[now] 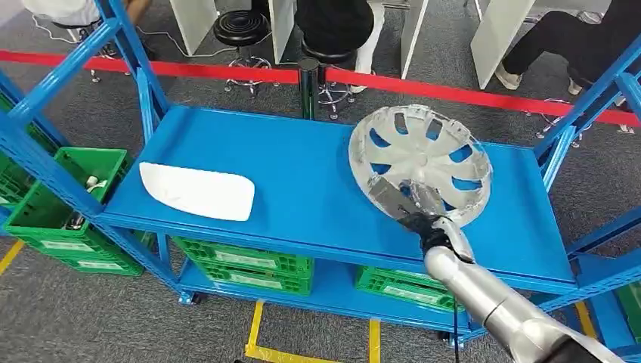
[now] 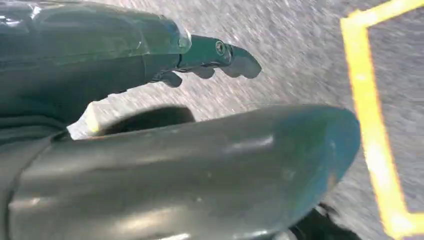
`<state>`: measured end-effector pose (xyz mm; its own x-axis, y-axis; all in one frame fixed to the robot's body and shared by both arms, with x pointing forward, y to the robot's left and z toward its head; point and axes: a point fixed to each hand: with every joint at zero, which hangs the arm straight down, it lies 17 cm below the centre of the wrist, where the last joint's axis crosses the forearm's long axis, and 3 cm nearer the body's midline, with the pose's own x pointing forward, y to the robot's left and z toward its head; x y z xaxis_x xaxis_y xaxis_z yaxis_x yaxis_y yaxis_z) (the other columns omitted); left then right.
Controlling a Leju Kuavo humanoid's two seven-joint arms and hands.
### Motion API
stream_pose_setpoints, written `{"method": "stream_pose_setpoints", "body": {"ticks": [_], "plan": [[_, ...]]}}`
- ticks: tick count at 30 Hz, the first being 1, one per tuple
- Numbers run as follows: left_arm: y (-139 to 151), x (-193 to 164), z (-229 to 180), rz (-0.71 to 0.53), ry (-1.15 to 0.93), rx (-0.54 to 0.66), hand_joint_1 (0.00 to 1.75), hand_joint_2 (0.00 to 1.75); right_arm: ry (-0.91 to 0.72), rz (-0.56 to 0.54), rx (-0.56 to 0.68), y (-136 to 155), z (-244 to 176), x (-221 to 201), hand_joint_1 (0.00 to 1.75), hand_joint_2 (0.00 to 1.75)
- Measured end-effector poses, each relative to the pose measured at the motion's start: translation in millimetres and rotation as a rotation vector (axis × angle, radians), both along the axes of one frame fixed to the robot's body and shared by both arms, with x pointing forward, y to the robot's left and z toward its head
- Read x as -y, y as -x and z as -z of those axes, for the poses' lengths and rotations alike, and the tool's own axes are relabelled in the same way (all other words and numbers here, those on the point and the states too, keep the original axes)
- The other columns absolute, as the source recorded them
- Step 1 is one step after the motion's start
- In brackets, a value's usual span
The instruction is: Take the parts from the cabinet and place them on the table.
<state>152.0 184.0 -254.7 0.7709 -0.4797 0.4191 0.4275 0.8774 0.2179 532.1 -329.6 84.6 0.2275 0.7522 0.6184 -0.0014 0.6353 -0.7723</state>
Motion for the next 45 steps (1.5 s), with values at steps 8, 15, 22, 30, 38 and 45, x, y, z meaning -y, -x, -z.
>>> {"method": "stream_pose_setpoints", "body": {"ticks": [8,15,22,30,38,45], "plan": [[-24.2,-19.7,-10.1,-0.209,0.03,0.128,0.0,0.0,-0.526,0.01,0.455,10.4,-182.1,-15.3,1.75,1.75],[-31.4,-32.5,-15.6,-0.288,0.05,0.199,0.0,0.0,-0.782,-0.211,0.809,82.5,-335.7,-44.4,1.75,1.75],[-32.8,-38.0,-15.7,-0.326,0.047,0.201,0.0,1.75,-0.854,-0.342,0.954,141.6,-393.1,-52.6,1.75,1.75],[-33.9,-37.0,-16.3,-0.32,0.047,0.206,0.0,1.75,-0.789,-0.425,1.121,197.5,-423.9,-58.3,1.75,1.75],[-36.0,-33.3,-18.6,-0.305,0.052,0.224,0.0,1.75,-0.81,-0.444,1.131,221.6,-421.4,-62.1,1.75,1.75],[-37.2,-31.8,-19.7,-0.296,0.058,0.233,0.0,1.75,-0.842,-0.454,1.124,234.2,-415.8,-62.6,1.75,1.75]]}}
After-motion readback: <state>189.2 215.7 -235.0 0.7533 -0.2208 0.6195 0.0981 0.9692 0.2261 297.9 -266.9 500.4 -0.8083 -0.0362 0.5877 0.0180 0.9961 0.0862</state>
